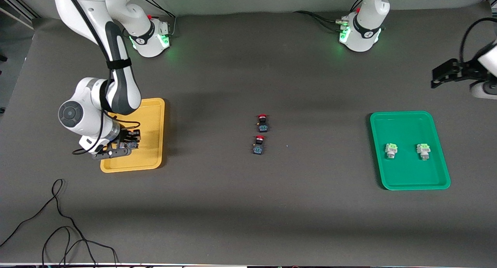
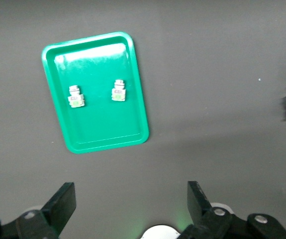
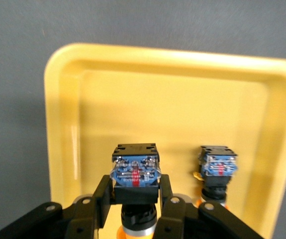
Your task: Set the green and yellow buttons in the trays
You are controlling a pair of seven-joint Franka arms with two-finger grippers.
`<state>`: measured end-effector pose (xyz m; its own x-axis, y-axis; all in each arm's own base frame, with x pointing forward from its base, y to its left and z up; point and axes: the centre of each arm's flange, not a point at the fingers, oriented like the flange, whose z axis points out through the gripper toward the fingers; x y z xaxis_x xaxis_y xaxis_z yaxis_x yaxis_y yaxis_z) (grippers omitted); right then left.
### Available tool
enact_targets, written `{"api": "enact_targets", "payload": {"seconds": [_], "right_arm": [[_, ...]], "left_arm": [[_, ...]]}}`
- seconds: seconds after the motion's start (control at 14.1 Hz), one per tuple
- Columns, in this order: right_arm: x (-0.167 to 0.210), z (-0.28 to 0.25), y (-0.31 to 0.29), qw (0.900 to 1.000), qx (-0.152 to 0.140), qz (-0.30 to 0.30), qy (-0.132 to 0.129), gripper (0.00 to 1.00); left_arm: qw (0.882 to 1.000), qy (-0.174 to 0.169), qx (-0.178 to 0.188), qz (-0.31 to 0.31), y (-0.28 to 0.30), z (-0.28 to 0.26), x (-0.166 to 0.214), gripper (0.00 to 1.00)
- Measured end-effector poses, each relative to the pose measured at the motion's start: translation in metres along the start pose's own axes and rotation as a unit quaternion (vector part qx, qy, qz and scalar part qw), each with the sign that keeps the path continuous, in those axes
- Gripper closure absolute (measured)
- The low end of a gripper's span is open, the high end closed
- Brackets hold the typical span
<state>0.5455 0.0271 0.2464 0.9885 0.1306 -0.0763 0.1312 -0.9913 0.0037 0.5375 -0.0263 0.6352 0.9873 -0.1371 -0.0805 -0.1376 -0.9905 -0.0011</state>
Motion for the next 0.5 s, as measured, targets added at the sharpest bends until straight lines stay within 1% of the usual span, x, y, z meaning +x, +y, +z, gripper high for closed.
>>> {"api": "enact_targets", "payload": {"seconds": [0.21,0.35,0.5], "right_arm": [[-0.010,0.033,0.001,1.000,0.026,-0.004,0.006,0.57],[-0.011,0.043,-0.001,1.000,0.030,-0.005,0.004,0.57],[-0.009,0.041,-0.004,0.999,0.033,-0.005,0.008,0.43]], "left_arm": [[1.000,0.007,-0.016,-0.010,0.009,-0.002,0.001,0.00],[1.000,0.015,-0.017,-0.019,0.010,-0.004,0.003,0.00],[0.999,0.023,-0.017,-0.023,0.011,-0.004,0.006,0.00]]}}
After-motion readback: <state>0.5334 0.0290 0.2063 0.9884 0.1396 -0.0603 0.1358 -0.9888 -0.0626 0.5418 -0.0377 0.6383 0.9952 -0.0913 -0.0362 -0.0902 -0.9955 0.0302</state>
